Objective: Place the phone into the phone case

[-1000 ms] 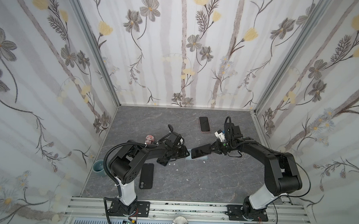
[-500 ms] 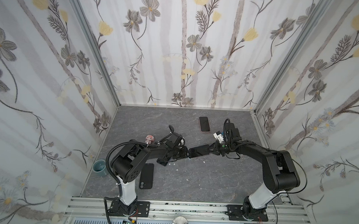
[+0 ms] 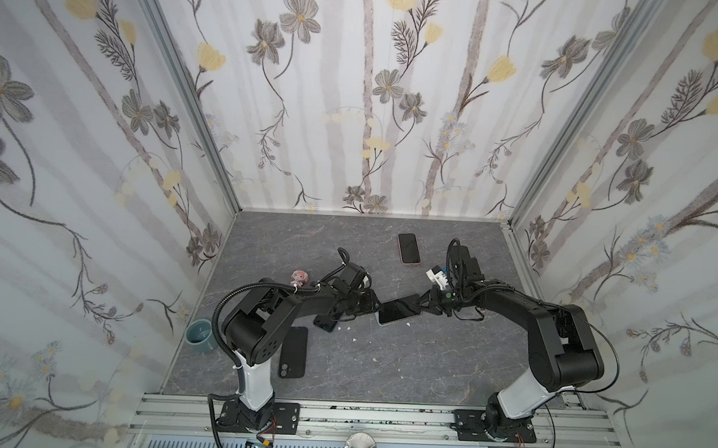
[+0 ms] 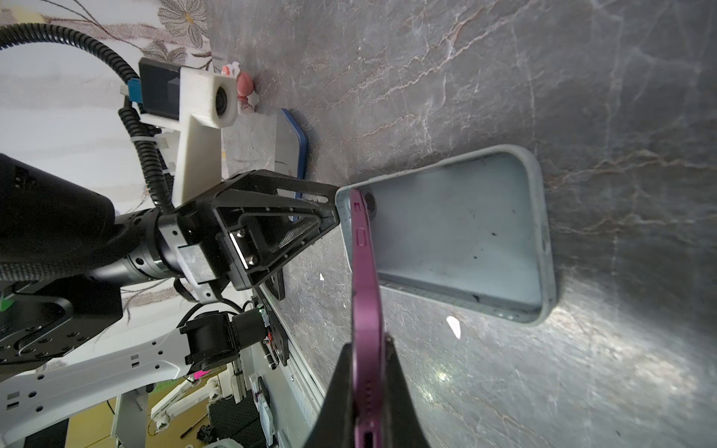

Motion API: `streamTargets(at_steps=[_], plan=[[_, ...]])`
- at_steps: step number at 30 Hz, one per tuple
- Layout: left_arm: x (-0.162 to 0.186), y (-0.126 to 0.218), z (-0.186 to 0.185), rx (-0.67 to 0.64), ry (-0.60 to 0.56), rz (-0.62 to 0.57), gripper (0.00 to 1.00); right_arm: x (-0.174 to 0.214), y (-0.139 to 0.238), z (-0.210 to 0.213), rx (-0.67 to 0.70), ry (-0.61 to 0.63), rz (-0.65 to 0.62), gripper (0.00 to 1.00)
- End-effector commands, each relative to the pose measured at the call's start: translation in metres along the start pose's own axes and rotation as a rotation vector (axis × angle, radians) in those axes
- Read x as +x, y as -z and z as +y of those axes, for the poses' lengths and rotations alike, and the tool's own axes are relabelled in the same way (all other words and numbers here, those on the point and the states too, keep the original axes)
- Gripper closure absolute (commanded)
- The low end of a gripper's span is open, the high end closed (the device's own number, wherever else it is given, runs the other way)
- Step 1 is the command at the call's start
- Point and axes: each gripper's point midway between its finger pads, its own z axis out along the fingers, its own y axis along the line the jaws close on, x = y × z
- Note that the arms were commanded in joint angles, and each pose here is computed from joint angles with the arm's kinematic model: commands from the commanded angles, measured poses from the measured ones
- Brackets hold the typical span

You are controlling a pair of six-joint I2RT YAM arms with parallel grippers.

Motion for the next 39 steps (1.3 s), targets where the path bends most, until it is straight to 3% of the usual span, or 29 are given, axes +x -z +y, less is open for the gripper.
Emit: streamTargets(at_steps=[1,25,39], plan=[[-0.001,-0.002,-0.005,0.018,-0.003,0.002,0.63,0.008,-0.005,-0.02,0.069,-0.036,0.027,1.0],[0.009,0.0,-0.027,0.096,0.037,0.018,0.63,0.003,-0.024,-0.057,0.083,-0.099,-0.035,1.0],[0.007,0.008,-0.019,0.017,0.013,0.005,0.61,-0.006,-0.013,-0.063,0.173,-0.081,-0.111,0.98]])
